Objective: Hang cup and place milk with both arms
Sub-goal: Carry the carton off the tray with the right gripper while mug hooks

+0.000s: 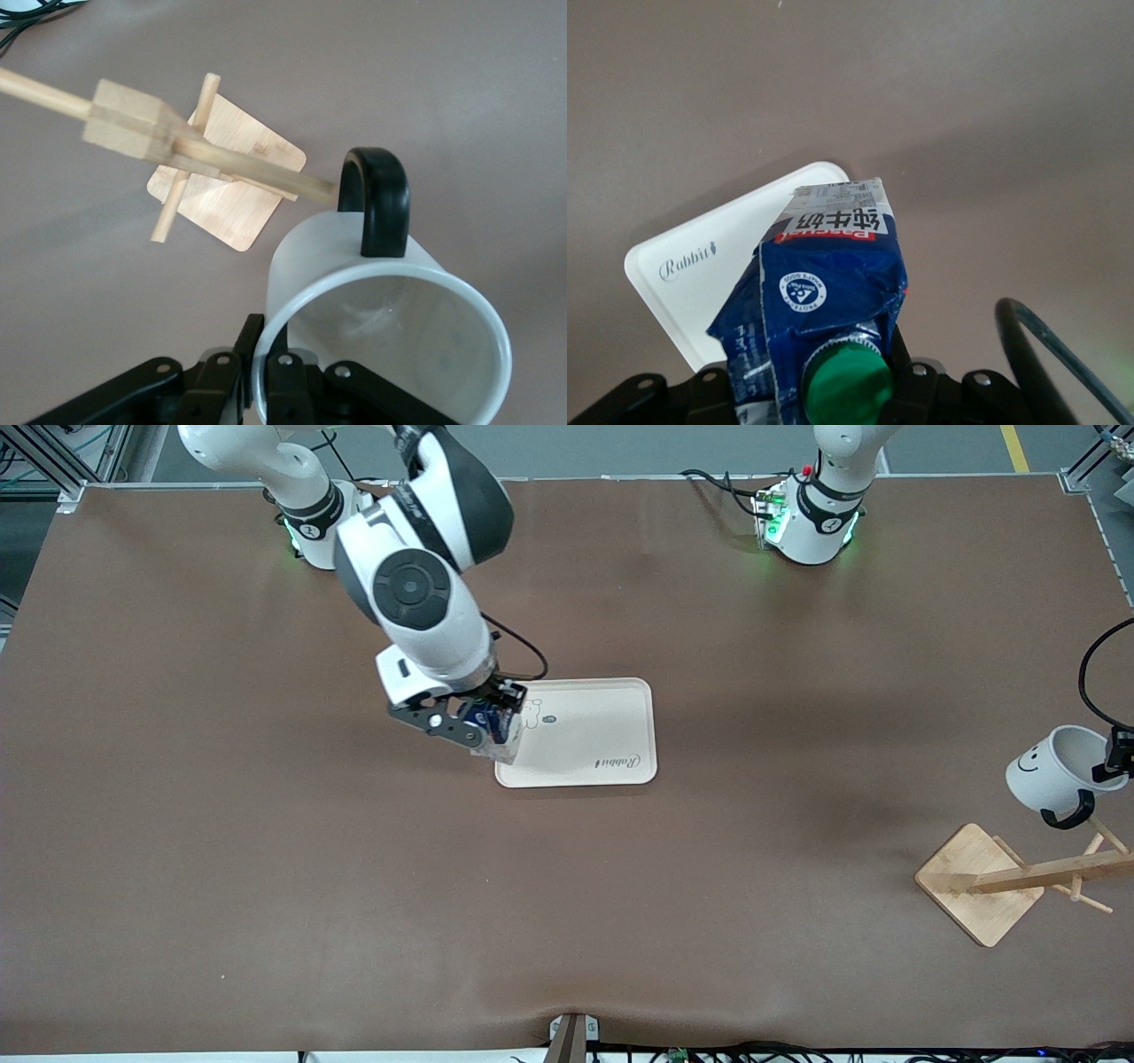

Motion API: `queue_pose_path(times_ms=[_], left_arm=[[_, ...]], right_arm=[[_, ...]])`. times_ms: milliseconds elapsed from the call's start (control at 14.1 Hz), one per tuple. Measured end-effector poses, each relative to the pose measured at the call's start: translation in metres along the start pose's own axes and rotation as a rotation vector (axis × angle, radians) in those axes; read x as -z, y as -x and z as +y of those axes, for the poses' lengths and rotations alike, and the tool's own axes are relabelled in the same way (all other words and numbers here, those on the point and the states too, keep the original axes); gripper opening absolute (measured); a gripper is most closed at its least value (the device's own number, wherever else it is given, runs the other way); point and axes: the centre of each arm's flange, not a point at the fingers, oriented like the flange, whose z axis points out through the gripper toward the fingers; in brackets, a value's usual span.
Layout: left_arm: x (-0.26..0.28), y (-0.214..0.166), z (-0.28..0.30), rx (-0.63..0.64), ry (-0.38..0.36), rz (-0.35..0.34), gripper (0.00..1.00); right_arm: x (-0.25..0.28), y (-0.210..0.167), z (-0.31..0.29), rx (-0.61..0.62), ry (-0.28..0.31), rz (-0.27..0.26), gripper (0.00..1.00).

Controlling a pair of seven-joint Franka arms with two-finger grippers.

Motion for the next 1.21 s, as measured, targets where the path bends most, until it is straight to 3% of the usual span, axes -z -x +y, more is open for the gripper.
queue_pose_path(times_ms=[355,711,995,1066,1209], left_arm=[[0.003,0.002,-0.010,0.009,-0.011,0.015,0.07],[-0.005,0.005,-0.031,0.020,-0.021,0.032,0.07],[-0.017,0.009,-0.046,0.028,-0.020,0.042,0.07],[-0.019,0.009,-0.049,0.033,-0.018,0.044,0.11],[-0.023,0.010,-0.053,0.046,-0.002,0.055,0.30]], right_arm=[[0.030,-0.058,0.071,-0.001,0.015,-0.047,0.52],[0.005,-0.119,0.148,0.039,0.051,-0.127,0.52],[-0.026,-0.163,0.217,0.115,0.148,-0.142,0.52],[-0.033,-0.172,0.231,0.134,0.155,-0.147,0.52],[-0.046,-0.191,0.264,0.173,0.144,-0.157,0.52]])
